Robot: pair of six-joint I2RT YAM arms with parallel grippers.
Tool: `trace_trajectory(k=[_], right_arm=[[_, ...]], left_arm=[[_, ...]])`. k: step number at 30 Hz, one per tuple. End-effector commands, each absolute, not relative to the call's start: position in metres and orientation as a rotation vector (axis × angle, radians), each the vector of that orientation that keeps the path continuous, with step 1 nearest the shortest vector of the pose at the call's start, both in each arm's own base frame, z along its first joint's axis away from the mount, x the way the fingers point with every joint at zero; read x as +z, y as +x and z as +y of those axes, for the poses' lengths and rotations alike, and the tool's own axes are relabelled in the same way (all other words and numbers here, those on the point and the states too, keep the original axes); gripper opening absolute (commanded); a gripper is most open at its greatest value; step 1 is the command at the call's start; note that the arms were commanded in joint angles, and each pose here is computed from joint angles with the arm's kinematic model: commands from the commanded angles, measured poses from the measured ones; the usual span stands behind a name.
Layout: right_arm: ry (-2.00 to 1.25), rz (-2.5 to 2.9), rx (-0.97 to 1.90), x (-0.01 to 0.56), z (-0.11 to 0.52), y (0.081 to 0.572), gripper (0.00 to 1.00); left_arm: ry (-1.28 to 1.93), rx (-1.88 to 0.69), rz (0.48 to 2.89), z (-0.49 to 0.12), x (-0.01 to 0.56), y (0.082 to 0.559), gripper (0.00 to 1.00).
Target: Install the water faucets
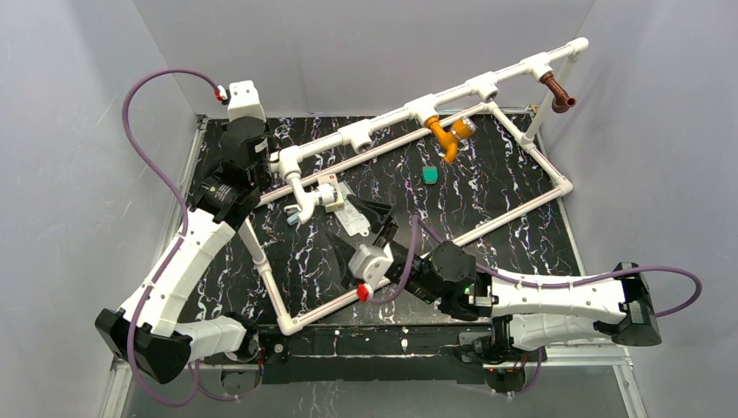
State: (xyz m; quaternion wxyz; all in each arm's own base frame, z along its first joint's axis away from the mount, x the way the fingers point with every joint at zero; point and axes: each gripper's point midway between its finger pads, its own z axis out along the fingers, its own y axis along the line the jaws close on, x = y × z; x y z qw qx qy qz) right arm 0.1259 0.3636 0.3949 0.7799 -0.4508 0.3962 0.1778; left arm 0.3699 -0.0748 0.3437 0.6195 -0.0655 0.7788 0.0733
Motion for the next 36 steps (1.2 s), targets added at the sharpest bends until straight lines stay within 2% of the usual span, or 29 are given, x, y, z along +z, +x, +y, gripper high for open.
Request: trace_trajectory(k=[1, 11, 18, 32, 36], right_arm=[[-1.144, 0.535, 0.055, 0.424, 0.366, 0.123, 0.85], [-1.266, 0.325, -0.267, 0.436, 0.400, 0.129, 0.87], [-1.289, 0.344, -0.368, 0.437, 0.415, 0.144, 0.81], [-1.308, 0.411, -0.347, 0.417, 0.420, 0.160, 0.57], [-1.319, 0.424, -0.348, 0.410, 0.422, 0.163, 0.45]], left_arm=[[0.278, 0.374, 2.411, -0.081, 0.167, 0.303, 0.04], [0.273, 0.370, 2.400, -0.080, 0.170, 0.301, 0.05], [0.271, 0.371, 2.398, -0.079, 0.171, 0.301, 0.05], [0.273, 0.374, 2.403, -0.080, 0.169, 0.301, 0.05], [0.276, 0.376, 2.403, -0.080, 0.168, 0.301, 0.05]])
